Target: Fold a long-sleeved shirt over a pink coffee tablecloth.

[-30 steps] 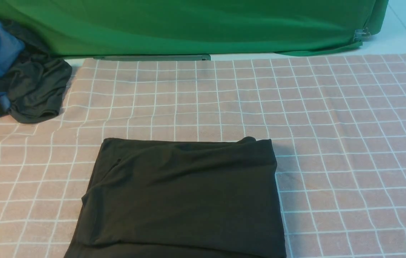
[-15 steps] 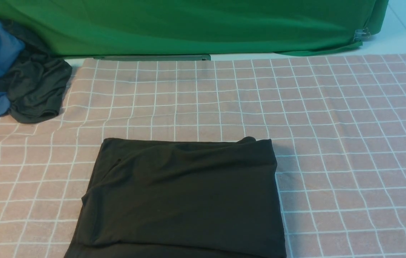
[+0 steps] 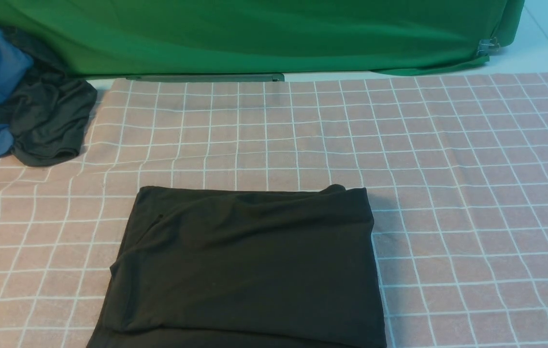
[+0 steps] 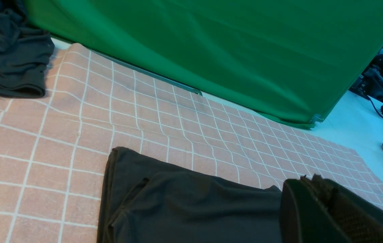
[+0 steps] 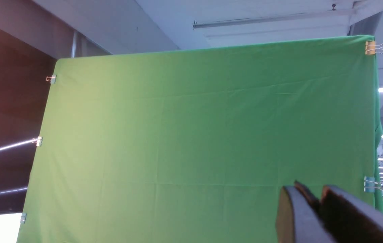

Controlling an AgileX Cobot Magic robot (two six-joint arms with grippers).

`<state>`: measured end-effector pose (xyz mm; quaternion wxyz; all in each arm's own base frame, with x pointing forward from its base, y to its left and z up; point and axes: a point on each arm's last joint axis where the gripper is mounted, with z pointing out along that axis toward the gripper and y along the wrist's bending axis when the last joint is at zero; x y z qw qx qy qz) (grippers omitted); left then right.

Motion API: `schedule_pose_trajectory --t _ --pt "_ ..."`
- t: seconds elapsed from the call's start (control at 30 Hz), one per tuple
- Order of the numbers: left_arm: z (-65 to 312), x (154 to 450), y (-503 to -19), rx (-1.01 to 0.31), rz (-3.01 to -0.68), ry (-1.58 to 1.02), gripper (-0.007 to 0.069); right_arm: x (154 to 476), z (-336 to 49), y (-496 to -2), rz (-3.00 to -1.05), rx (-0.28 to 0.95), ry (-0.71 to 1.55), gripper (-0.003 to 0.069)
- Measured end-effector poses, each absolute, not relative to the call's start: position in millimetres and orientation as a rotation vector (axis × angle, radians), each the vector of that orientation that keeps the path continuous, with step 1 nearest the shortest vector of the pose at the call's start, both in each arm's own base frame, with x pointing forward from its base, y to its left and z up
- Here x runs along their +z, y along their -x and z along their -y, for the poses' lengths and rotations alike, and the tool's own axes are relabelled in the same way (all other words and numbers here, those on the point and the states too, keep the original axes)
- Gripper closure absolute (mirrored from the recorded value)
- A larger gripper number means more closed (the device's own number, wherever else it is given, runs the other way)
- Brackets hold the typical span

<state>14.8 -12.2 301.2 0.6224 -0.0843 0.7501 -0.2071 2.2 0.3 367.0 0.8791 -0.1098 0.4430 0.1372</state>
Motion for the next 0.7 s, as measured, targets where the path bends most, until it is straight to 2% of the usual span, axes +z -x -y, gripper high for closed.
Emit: schedule_pose_trajectory --t 0.2,0.4,0.57,0.63,0.67,0.7 --pt "12.1 301.2 -14.8 -0.472 -1.723 0.192 0.0598 367.0 -0.3 -2.2 -0.923 0.286 0.229 0.0515" --pt "8.7 295.2 -20.8 -0.389 -1.636 0.159 0.0598 367.0 -0.3 -2.2 -0.923 0.286 0.229 0.0503" --pt "4.6 265.0 -36.2 -0.279 -1.603 0.194 0.0598 367.0 -0.3 -2.2 -0.923 0.285 0.229 0.0494" --pt "1.7 240.8 -44.6 -0.217 -1.64 0.236 0.0598 366.9 -0.4 -2.2 -0.924 0.285 0.23 0.0491" --pt "1.5 240.8 -44.6 -0.213 -1.639 0.238 0.0598 366.9 -0.4 -2.2 -0.924 0.285 0.23 0.0489" --pt "-0.3 228.4 -47.9 -0.183 -1.658 0.26 0.0598 366.9 -0.4 -2.2 -0.924 0.285 0.23 0.0486"
